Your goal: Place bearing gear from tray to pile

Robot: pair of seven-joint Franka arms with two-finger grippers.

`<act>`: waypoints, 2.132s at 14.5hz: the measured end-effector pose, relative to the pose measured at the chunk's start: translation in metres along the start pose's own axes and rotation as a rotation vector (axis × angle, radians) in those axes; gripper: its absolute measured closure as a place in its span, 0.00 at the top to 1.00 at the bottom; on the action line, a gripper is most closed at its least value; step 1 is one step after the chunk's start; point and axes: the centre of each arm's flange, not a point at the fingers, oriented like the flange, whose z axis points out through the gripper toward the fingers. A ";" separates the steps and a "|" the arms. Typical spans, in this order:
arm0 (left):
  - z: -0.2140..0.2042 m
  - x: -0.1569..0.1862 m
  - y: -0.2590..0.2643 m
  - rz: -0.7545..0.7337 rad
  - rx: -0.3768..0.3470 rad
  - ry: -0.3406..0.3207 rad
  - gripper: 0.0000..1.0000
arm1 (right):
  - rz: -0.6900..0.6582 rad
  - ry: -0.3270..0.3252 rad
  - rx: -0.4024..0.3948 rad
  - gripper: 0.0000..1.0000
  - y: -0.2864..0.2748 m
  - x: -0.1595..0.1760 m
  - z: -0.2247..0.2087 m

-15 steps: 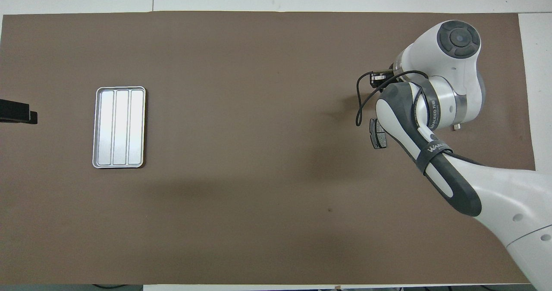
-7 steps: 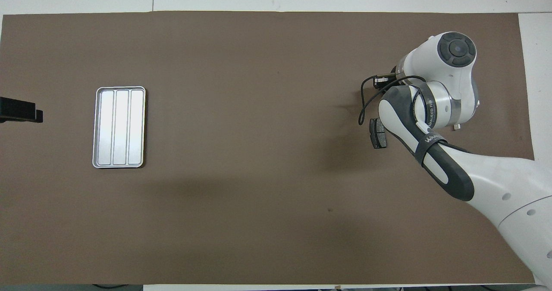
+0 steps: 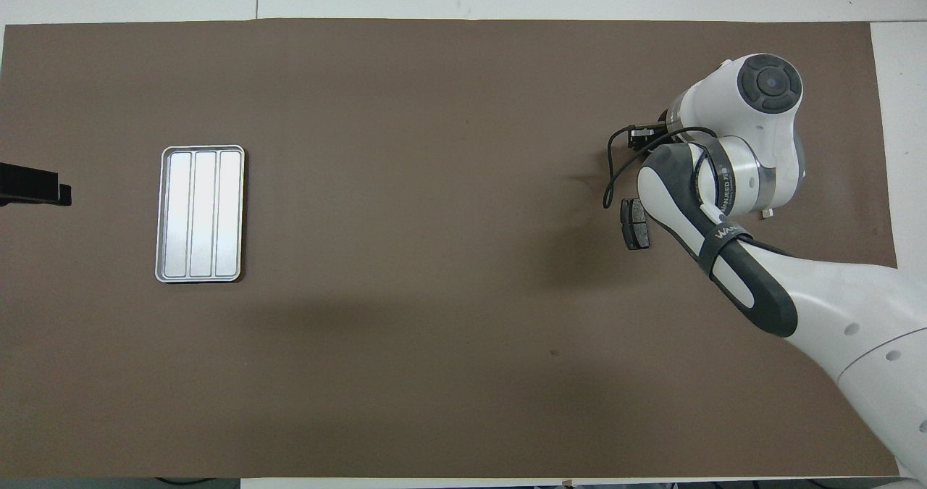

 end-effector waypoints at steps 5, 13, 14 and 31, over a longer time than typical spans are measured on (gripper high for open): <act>0.000 0.000 0.004 0.008 0.000 -0.004 1.00 | -0.002 0.012 0.000 1.00 -0.002 0.002 -0.019; 0.001 -0.003 0.007 0.012 -0.001 -0.024 1.00 | -0.021 -0.014 -0.020 1.00 0.003 -0.005 -0.091; 0.002 -0.003 0.007 0.012 -0.001 -0.030 1.00 | -0.023 -0.020 -0.024 1.00 0.006 -0.007 -0.105; 0.004 -0.005 0.007 0.013 -0.002 -0.049 1.00 | -0.008 -0.112 -0.019 1.00 0.006 -0.123 -0.353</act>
